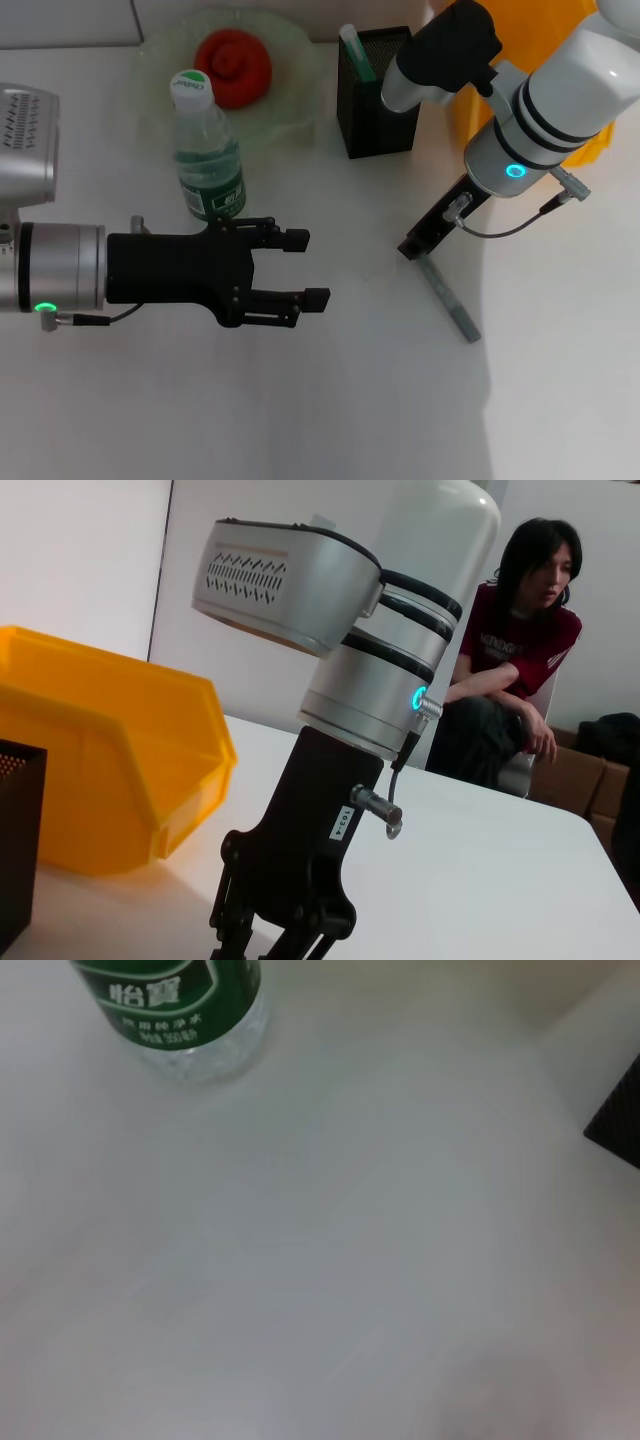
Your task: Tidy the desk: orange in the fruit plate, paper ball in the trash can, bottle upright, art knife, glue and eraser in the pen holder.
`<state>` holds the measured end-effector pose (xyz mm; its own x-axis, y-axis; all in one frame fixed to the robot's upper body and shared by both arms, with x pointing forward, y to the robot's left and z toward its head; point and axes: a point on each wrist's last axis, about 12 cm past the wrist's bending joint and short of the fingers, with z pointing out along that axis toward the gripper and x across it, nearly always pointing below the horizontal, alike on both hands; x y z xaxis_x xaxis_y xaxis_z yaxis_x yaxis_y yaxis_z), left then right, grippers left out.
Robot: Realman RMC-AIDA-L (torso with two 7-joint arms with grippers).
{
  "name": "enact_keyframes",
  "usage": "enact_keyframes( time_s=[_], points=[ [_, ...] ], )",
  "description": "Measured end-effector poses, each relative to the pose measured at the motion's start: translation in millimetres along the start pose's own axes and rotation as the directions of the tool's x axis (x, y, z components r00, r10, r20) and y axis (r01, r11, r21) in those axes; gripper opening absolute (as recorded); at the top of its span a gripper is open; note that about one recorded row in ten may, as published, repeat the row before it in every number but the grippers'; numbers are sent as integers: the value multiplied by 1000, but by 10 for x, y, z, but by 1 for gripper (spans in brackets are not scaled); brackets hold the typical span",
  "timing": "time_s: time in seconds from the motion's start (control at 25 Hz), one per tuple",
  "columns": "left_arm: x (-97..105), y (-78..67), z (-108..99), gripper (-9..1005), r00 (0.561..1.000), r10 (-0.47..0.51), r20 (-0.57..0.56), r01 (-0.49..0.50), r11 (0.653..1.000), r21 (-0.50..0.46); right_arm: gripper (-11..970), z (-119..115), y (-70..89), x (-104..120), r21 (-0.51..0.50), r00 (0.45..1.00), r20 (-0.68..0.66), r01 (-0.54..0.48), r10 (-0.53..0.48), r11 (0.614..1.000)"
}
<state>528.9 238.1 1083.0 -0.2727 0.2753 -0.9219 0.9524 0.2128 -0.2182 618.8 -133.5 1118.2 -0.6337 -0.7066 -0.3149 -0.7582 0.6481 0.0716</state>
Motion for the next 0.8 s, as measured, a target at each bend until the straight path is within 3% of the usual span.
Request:
enact_keyframes(
  time_s=[0.44,0.52,0.8],
  points=[
    [4,4,1,783,1000,-1,0,1,1000,-4,268,25,24,-27,13,1000,-7,24,-24,1000],
    [3,4,1,783,1000,-1,1,1,1000,-5,139,25,25,-29,13,1000,-7,25,-25,1000],
    [1,8,-3,783,1000,-1,3,1,1000,-8,138,-10,29,-49,13,1000,12,29,-29,1000]
  ],
)
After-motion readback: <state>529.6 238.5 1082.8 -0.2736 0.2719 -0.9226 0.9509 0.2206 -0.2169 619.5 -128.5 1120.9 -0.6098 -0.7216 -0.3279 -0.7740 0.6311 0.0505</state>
